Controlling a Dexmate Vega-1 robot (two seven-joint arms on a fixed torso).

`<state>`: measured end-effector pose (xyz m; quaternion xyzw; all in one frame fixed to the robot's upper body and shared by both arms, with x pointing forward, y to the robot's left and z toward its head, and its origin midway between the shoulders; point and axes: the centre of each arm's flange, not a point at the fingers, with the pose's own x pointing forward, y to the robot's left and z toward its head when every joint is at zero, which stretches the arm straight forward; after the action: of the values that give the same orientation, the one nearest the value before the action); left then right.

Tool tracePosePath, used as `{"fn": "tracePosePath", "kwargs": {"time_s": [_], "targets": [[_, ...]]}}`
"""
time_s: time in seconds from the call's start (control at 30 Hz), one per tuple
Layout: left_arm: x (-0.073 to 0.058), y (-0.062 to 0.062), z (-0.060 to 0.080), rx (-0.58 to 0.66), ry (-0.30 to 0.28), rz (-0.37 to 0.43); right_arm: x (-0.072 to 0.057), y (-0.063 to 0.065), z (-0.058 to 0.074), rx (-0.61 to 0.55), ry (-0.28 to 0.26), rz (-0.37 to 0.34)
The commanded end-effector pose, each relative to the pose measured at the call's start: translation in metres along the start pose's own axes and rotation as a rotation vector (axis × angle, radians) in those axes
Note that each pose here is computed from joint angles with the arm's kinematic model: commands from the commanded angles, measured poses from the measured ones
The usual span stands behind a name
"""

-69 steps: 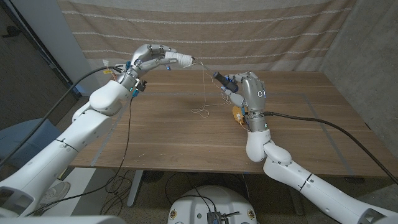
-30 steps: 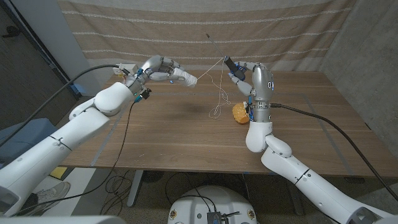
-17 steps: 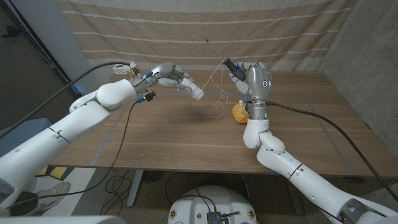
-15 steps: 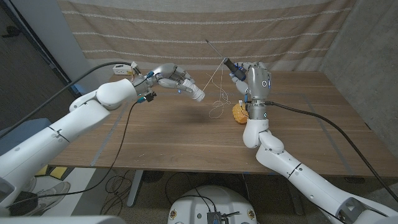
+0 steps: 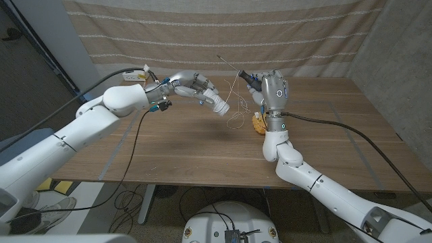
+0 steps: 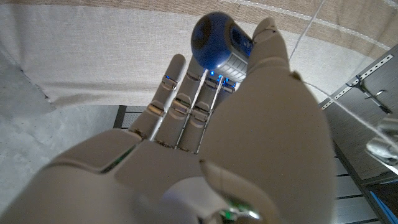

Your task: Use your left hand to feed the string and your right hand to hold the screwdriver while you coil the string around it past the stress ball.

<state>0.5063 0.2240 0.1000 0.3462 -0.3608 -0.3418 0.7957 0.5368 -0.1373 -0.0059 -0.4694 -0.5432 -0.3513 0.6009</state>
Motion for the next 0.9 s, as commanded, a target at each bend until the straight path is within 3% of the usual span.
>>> {"fn": "tracePosePath", "kwargs": {"time_s": [0.03,0.37,0.53,0.7,0.9], "targets": [[-0.001,0.008,0.015,-0.148,-0.177,0.017,-0.017,0.014,0.012,-0.060,-0.097,0.071],[-0.011,0.017,0.033,-0.126,-0.270,0.182,-0.027,0.015,0.021,-0.074,-0.171,0.063],[-0.025,0.023,0.048,-0.043,-0.304,0.325,-0.035,0.017,0.020,-0.071,-0.205,0.037],[-0.031,0.028,0.053,0.013,-0.300,0.422,-0.041,0.012,0.023,-0.030,-0.237,0.002],[-0.031,0.038,0.050,0.031,-0.276,0.490,-0.046,-0.002,0.037,0.036,-0.295,-0.058]]}}
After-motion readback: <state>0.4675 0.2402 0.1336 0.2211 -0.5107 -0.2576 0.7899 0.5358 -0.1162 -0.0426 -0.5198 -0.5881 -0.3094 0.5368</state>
